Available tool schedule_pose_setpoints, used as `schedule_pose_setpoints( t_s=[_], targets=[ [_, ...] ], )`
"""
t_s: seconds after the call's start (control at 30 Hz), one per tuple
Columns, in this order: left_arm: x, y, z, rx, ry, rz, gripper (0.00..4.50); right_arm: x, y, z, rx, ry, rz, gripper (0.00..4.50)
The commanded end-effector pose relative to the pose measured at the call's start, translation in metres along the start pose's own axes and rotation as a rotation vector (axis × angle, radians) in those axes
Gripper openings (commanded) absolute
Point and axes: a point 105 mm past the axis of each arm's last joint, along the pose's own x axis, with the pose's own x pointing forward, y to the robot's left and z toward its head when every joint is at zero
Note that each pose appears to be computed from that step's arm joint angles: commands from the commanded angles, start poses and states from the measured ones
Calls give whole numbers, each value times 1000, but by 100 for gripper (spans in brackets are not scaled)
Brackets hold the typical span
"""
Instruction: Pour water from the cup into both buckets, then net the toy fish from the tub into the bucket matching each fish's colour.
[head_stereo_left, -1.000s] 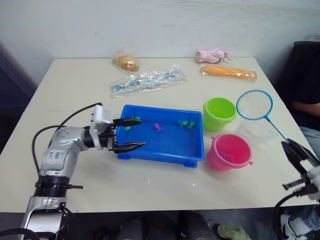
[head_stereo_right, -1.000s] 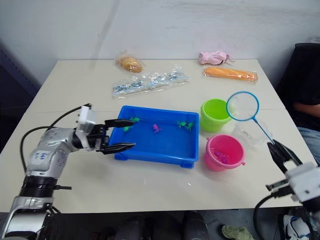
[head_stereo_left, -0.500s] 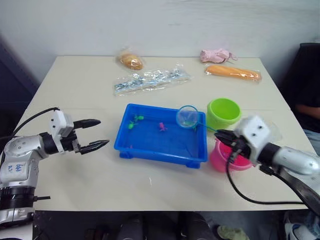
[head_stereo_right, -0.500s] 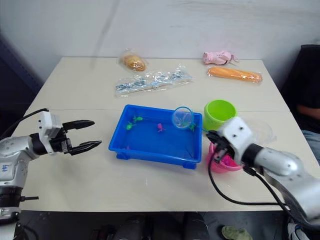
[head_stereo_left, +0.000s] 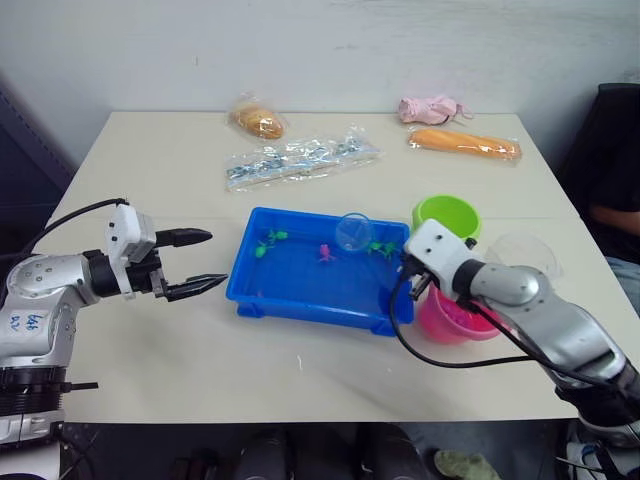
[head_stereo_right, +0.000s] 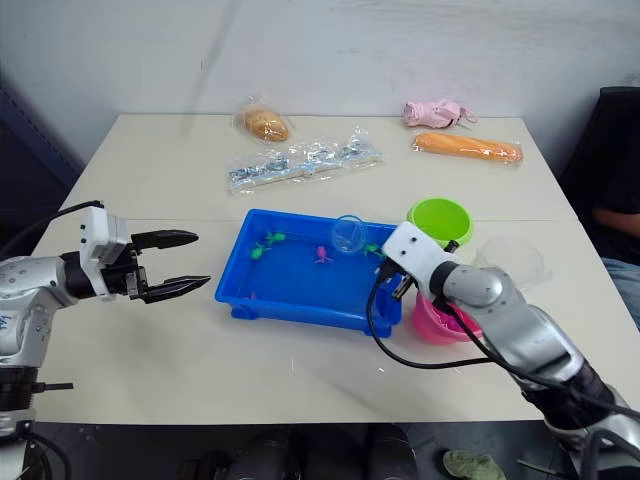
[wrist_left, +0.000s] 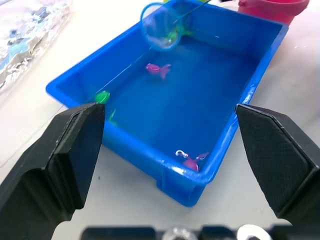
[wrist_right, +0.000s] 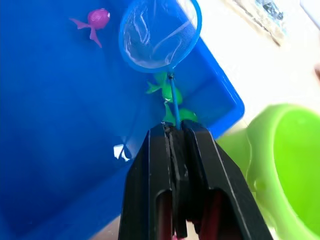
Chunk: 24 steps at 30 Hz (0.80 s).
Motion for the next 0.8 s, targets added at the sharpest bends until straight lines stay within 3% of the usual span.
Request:
schedule_pose_setpoints(
  t_s=[0.03, 0.3, 0.5, 0.8],
  targets=[
    [1, -3, 8, 26, -1, -33, 447, 6, -3, 5, -63, 7, -17, 0],
    [4, -6, 8, 24, 4, -45, 447, 21, 19, 9, -78, 28, 62, 0],
    [6, -8, 7, 18, 4, -52, 447, 19, 39, 23, 195, -30, 172, 0],
    [11, -11, 8, 16, -11, -71, 447, -17, 26, 22, 438, -44, 251, 0]
  ],
)
